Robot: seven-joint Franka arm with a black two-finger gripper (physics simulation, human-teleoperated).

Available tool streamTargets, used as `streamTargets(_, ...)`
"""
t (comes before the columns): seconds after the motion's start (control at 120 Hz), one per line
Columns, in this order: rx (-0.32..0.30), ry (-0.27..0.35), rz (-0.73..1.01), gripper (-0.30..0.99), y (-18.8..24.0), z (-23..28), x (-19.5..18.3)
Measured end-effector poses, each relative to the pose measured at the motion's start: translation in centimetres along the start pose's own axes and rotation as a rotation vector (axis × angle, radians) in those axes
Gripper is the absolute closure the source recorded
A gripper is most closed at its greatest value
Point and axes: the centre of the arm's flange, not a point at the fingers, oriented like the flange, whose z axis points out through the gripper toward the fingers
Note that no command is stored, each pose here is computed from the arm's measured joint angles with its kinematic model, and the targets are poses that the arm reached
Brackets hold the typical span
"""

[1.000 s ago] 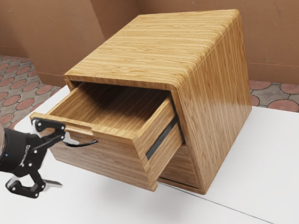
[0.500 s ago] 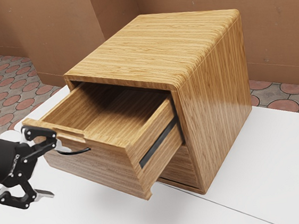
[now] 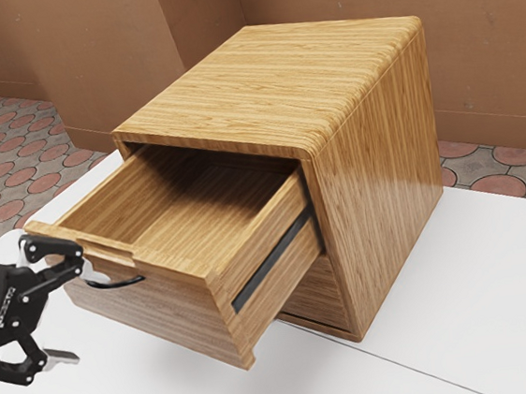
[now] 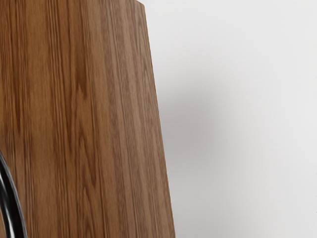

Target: Pull the drawer handle with one arm to open the drawer

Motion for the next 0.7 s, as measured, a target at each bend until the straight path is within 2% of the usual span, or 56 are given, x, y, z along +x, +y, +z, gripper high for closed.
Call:
streamTargets(0.325, 0.002, -0.003, 0.004, 0.00, 0.2, -1.0, 0.1)
streamTargets(0.392, 0.029, -0.010, 0.012, 0.00, -0.4, -2.8, 0.3)
streamTargets(0.492, 0.109, -0.028, 0.025, 0.00, -2.8, -8.3, 0.9)
streamTargets(0.542, 0.132, -0.055, 0.006, 0.00, -6.7, -11.6, 0.8)
streamTargets(0.6, 0.097, -0.111, -0.048, 0.00, -15.8, -13.9, 0.2)
streamTargets(0.65, 0.051, -0.180, -0.119, 0.00, -22.6, -13.7, -0.1)
streamTargets(0.7, -0.039, -0.221, -0.268, 0.00, -25.8, -10.8, -2.9)
